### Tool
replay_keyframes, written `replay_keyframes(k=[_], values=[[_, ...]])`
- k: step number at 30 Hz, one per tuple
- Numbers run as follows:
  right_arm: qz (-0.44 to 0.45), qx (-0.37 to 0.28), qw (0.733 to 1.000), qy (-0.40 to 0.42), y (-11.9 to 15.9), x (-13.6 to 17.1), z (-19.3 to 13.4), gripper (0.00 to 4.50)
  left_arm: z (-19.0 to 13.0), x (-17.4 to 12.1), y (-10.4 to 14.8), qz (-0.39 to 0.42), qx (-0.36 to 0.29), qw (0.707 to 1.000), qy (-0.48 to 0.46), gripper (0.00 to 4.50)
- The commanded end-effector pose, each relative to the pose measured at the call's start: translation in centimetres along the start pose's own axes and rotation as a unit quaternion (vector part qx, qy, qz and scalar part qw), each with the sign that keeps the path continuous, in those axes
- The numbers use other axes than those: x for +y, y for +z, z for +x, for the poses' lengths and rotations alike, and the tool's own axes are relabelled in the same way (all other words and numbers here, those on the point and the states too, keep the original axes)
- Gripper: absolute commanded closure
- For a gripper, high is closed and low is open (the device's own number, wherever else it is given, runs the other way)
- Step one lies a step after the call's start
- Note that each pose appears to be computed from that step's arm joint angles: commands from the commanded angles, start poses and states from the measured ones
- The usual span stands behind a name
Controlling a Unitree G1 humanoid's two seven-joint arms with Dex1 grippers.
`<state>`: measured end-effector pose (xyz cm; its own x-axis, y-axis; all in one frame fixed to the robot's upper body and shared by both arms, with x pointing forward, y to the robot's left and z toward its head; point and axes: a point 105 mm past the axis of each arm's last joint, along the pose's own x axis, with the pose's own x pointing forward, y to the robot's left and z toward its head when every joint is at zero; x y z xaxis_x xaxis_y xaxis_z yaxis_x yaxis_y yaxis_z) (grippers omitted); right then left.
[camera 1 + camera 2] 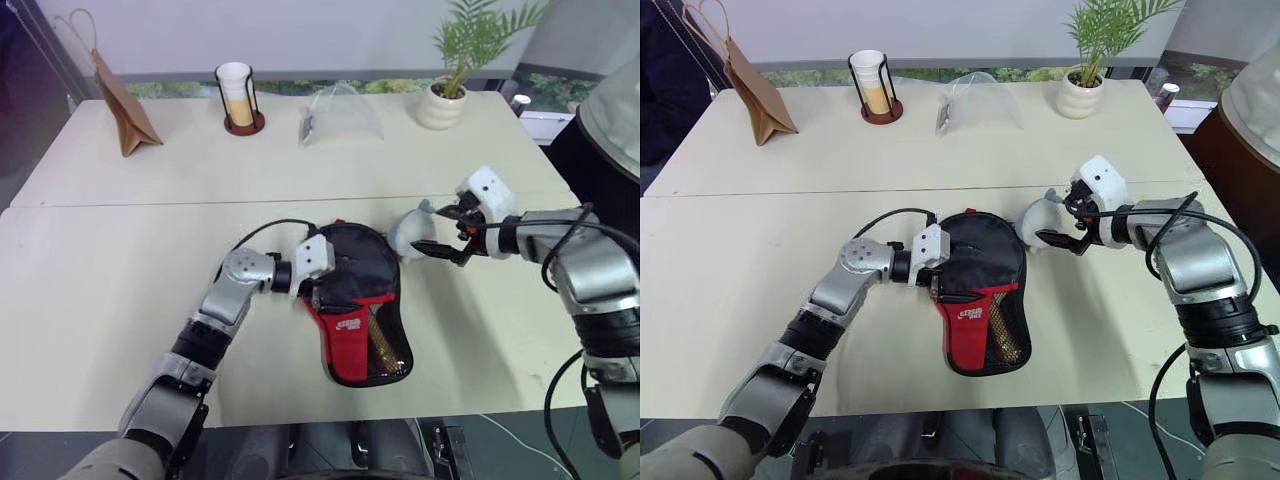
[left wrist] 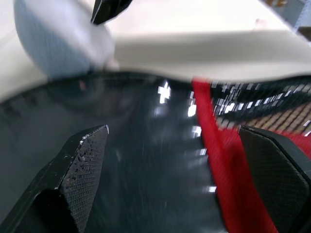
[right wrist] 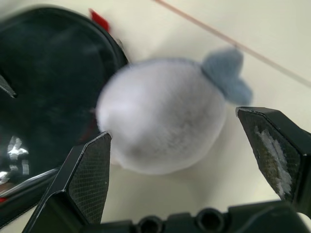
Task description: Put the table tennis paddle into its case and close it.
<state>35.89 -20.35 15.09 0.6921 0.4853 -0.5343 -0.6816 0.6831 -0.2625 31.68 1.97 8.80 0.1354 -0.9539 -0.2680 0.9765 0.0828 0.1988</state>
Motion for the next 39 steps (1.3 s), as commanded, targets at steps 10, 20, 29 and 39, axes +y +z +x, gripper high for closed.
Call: replay_keyframes(k=[10,20,29,39], values=[[0.021,-0.027,0.999,0.013,1.5,-0.5,1.4,0.0,1.3,0.5,-1.5,0.018,0.025,0.999,0.028,0.09],[0.03,-0.014,0.999,0.005,0.9,-1.0,2.2,0.0,1.3,1.7,1.0,0.005,-0.024,0.999,0.042,0.09],[0.03,-0.01,1.0,0.0,0.6,-1.3,2.1,0.0,1.2,3.2,0.9,0.003,-0.018,0.997,0.078,0.09],[0.037,-0.009,0.999,-0.007,0.5,-1.7,2.2,1.38,2.5,1.9,-2.0,-0.023,0.032,0.998,0.051,0.0]])
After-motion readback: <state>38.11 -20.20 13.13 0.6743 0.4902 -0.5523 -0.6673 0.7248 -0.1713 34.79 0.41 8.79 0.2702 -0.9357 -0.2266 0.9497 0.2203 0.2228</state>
